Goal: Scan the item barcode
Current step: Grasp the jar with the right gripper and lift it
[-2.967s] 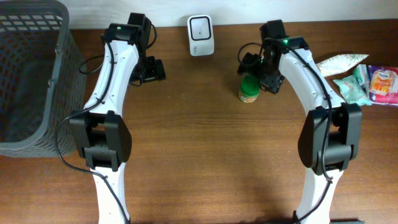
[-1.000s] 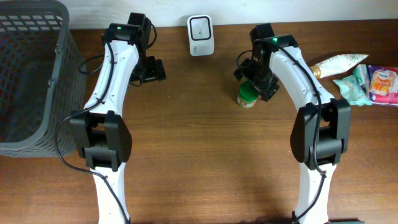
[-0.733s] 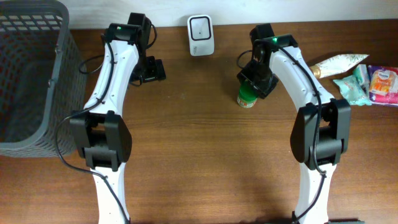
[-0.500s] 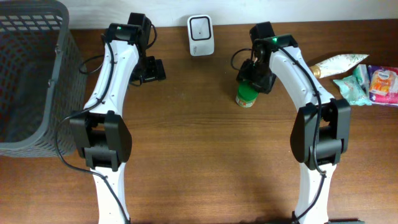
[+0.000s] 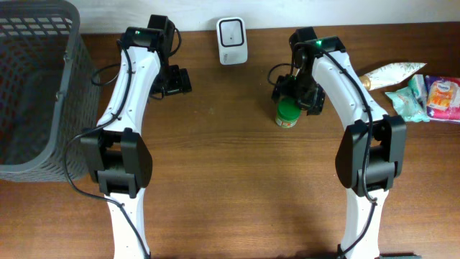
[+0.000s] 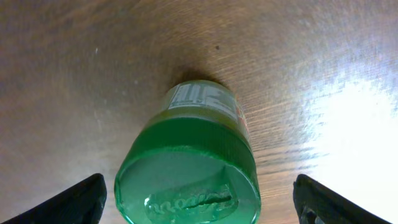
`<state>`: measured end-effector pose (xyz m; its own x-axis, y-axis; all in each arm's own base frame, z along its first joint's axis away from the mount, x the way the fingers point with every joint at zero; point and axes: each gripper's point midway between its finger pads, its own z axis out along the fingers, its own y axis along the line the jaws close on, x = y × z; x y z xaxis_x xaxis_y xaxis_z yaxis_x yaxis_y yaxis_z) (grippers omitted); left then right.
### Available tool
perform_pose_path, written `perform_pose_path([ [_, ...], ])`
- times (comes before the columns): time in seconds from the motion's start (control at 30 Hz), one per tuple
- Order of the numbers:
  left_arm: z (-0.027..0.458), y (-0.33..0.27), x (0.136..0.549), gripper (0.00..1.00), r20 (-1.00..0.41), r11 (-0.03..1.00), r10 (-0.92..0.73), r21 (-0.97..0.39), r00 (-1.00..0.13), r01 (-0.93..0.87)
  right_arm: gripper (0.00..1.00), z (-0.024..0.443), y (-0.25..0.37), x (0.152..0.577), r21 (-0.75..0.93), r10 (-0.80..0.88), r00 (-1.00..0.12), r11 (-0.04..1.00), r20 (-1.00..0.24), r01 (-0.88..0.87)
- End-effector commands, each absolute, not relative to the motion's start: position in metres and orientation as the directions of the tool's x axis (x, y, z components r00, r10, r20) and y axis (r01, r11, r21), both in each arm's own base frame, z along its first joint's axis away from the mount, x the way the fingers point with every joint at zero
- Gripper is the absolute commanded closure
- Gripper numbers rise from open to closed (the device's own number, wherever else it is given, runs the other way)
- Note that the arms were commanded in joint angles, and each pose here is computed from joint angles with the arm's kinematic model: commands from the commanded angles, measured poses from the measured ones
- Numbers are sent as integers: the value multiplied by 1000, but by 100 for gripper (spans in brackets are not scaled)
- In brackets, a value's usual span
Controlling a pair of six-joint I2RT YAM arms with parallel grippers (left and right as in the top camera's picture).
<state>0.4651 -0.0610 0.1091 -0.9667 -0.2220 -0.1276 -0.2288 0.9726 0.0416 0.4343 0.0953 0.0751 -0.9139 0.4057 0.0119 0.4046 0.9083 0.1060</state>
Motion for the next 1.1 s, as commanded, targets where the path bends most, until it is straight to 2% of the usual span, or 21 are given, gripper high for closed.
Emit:
perform_pose_path([
  [0.0,108,-58,464,1,-127,969,-231,57,-965,-240,10,73,99,438,108,624,-781,775,20,623],
  [0.13,108,-58,464,1,-127,969,-231,57,-965,-240,24,66,98,435,99,649,-760,755,30,648],
  [0.3,108,-58,464,1,-127,969,-231,57,-965,-240,27,60,98,432,92,648,-761,756,35,648],
  [0.4,108,-58,464,1,-127,969,-231,57,-965,-240,43,61,101,433,109,622,-782,775,41,622],
  [0.47,108,-58,464,1,-127,969,-231,57,-965,-240,42,61,105,435,130,573,-819,810,38,572],
  [0.57,108,-58,464,1,-127,969,-231,57,-965,-240,38,63,112,434,168,509,-859,843,60,511],
  [0.7,108,-58,464,1,-127,969,-231,57,-965,-240,38,66,126,431,229,497,-860,829,115,510],
  [0.87,108,-58,464,1,-127,969,-231,57,-965,-240,19,66,126,436,235,499,-861,830,95,506],
  [0.93,108,-58,464,1,-127,969,-231,57,-965,-240,18,65,125,436,231,500,-861,831,91,507],
  [0.97,108,-58,464,1,-127,969,-231,57,-965,-240,12,65,125,436,231,500,-861,831,92,507],
  [1.0,108,-58,464,1,-127,969,-231,57,-965,-240,1,65,125,436,231,499,-862,831,92,506],
  [1.07,108,-58,464,1,-127,969,-231,57,-965,-240,1,65,127,435,229,495,-864,834,93,502],
])
